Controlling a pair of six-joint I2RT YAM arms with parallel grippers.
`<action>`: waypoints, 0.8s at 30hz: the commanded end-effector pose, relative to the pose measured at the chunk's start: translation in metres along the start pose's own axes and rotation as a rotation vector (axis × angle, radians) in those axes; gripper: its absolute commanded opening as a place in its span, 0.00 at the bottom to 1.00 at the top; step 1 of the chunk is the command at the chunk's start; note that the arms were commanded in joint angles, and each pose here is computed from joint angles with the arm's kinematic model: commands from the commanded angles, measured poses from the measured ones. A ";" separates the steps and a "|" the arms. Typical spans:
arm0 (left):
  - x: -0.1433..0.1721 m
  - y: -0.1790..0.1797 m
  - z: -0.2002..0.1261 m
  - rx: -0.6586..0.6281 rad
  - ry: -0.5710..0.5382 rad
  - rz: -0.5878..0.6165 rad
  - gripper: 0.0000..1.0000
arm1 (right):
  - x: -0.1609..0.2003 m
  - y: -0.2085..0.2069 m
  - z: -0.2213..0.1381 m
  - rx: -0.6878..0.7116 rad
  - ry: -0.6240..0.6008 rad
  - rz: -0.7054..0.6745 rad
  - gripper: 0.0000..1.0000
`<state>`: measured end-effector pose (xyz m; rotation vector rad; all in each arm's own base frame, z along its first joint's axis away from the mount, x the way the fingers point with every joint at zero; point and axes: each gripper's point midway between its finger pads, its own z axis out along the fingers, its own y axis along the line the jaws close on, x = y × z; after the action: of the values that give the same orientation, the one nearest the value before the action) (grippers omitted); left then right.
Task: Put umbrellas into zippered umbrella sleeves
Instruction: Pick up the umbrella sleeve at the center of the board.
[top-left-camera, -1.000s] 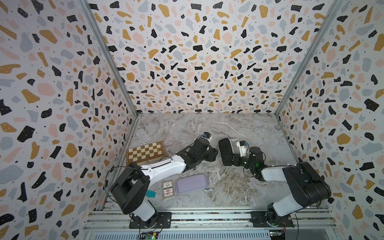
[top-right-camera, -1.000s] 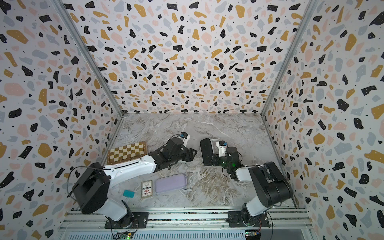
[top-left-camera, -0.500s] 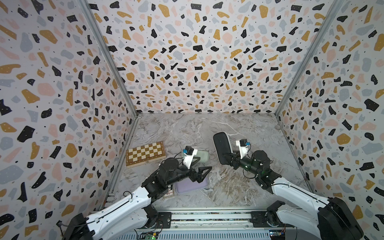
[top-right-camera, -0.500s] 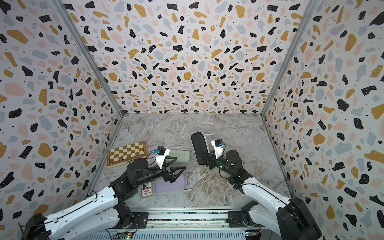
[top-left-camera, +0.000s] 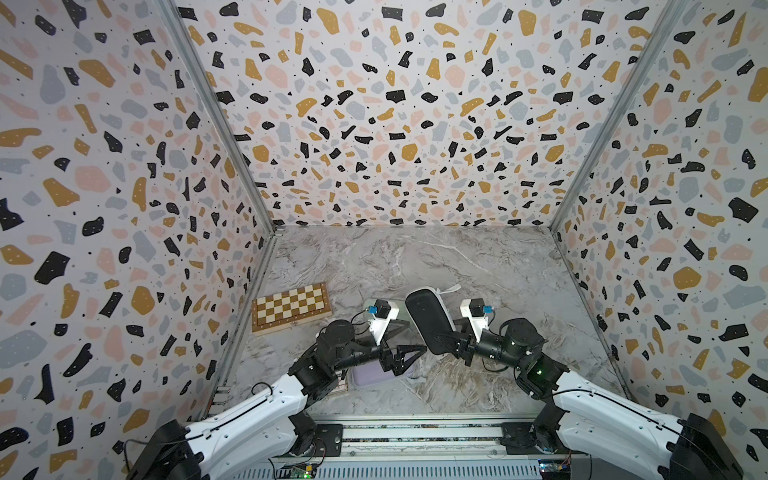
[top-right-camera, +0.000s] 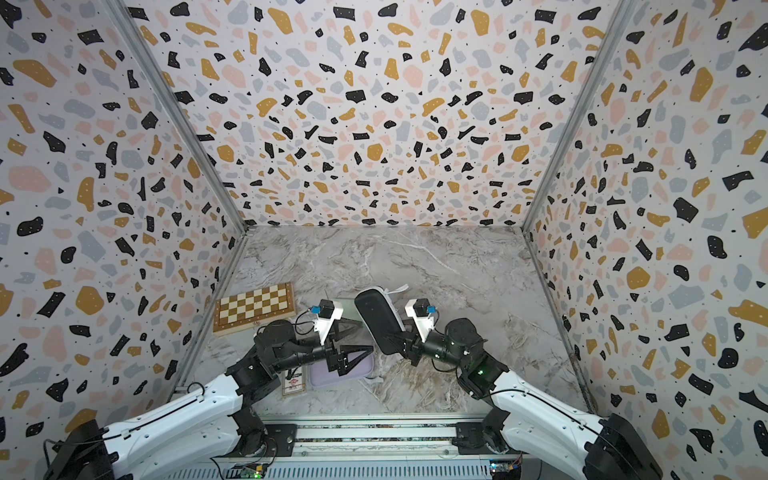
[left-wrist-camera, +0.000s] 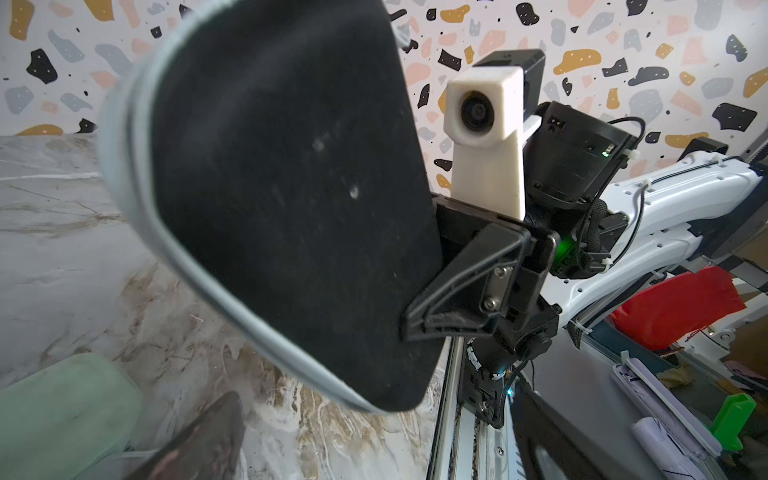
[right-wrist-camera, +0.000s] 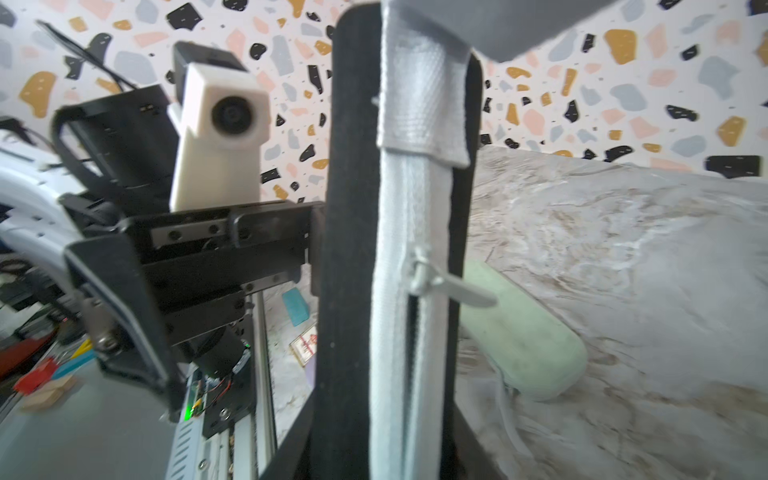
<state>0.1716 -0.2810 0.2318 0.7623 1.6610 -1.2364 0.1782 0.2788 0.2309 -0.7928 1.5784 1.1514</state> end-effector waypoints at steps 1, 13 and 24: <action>-0.029 -0.013 -0.008 0.041 -0.130 0.075 0.99 | -0.036 0.034 -0.007 -0.129 -0.137 -0.125 0.35; -0.047 -0.042 -0.024 0.182 -0.282 0.141 0.94 | -0.039 0.069 0.000 -0.298 -0.149 -0.165 0.34; -0.048 -0.049 -0.023 0.235 -0.306 0.155 0.73 | -0.037 0.079 0.009 -0.376 -0.151 -0.178 0.34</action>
<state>0.1503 -0.2749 0.2816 0.7628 1.3018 -1.3545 0.1289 0.3103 0.2387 -1.0364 1.3664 1.3484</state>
